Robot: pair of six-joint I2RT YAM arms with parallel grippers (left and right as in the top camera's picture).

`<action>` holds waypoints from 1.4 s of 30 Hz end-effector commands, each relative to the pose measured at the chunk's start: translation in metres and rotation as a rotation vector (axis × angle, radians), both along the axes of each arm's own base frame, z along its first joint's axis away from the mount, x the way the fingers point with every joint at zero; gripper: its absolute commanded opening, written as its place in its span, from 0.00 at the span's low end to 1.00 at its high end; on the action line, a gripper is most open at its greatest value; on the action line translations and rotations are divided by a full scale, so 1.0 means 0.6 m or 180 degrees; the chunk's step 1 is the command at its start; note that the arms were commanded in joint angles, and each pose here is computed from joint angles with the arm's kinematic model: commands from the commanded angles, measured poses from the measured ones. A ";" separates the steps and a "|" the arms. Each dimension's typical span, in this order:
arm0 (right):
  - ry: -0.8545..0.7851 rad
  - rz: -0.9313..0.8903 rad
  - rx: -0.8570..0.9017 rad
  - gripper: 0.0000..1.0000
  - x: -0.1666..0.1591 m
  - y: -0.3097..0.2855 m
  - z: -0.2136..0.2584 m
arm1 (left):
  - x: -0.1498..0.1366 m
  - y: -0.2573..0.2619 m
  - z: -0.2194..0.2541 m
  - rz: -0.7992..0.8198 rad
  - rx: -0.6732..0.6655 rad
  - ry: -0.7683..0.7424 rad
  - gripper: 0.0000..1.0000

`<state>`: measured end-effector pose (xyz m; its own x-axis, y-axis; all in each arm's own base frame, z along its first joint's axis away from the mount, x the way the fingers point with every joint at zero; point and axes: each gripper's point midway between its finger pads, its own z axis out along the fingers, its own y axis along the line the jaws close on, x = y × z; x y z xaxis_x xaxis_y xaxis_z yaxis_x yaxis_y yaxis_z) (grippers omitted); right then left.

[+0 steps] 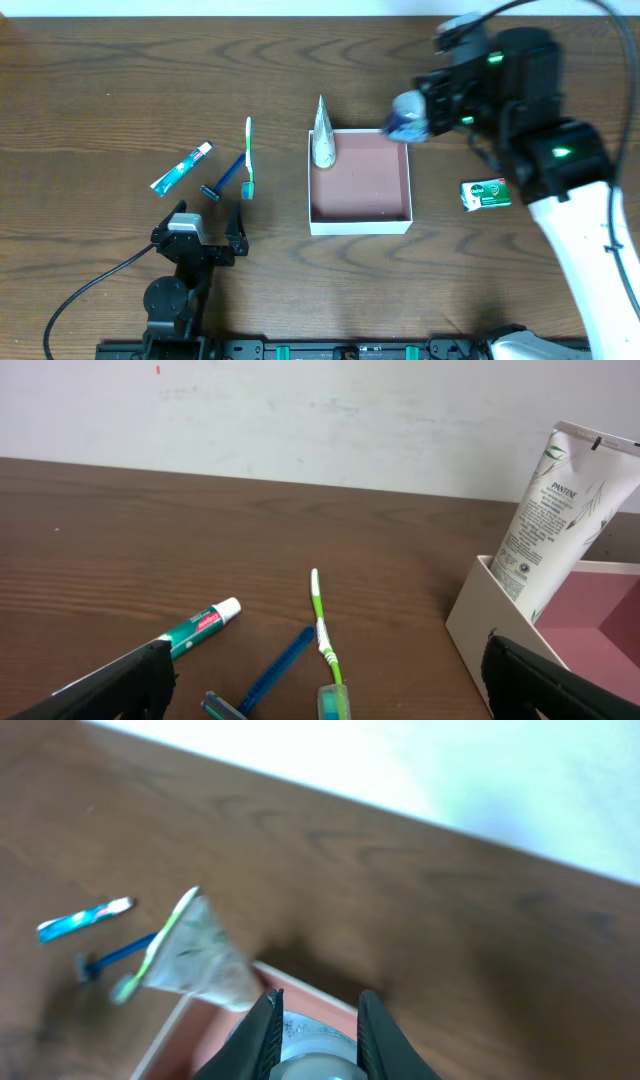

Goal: Pack container
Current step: 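Carry the soap bottle into the box beside the tube and release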

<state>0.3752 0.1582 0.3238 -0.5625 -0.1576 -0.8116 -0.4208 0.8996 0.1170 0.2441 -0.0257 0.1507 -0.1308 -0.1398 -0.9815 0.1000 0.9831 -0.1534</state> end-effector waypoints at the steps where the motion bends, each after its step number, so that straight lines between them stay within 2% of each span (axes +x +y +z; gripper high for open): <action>1: 0.0103 -0.0287 -0.0025 0.01 0.003 0.018 -0.022 | -0.002 -0.003 -0.027 -0.0033 -0.0024 0.0168 0.98; 9: 0.0243 -0.0418 -0.0229 0.01 0.013 0.073 -0.103 | -0.002 -0.003 -0.027 -0.0033 -0.0024 0.0168 0.98; 17: 0.0005 -0.0508 -0.0278 0.02 0.037 0.096 -0.157 | -0.002 -0.003 -0.027 -0.0033 -0.0024 0.0168 0.98; 25: -0.0145 -0.0252 -0.0307 0.01 0.036 0.111 -0.214 | -0.002 -0.003 -0.027 -0.0033 -0.0024 0.0168 0.98; 42: -0.0316 0.0077 -0.0265 0.02 0.033 0.135 -0.239 | -0.002 -0.003 -0.027 -0.0033 -0.0024 0.0168 0.98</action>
<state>0.3945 0.2336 0.1719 -0.5099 -0.2272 -0.8297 -0.4251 0.9050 0.0134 0.2441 -0.0256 0.1507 -0.1307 -0.1398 -0.9815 0.0996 0.9831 -0.1533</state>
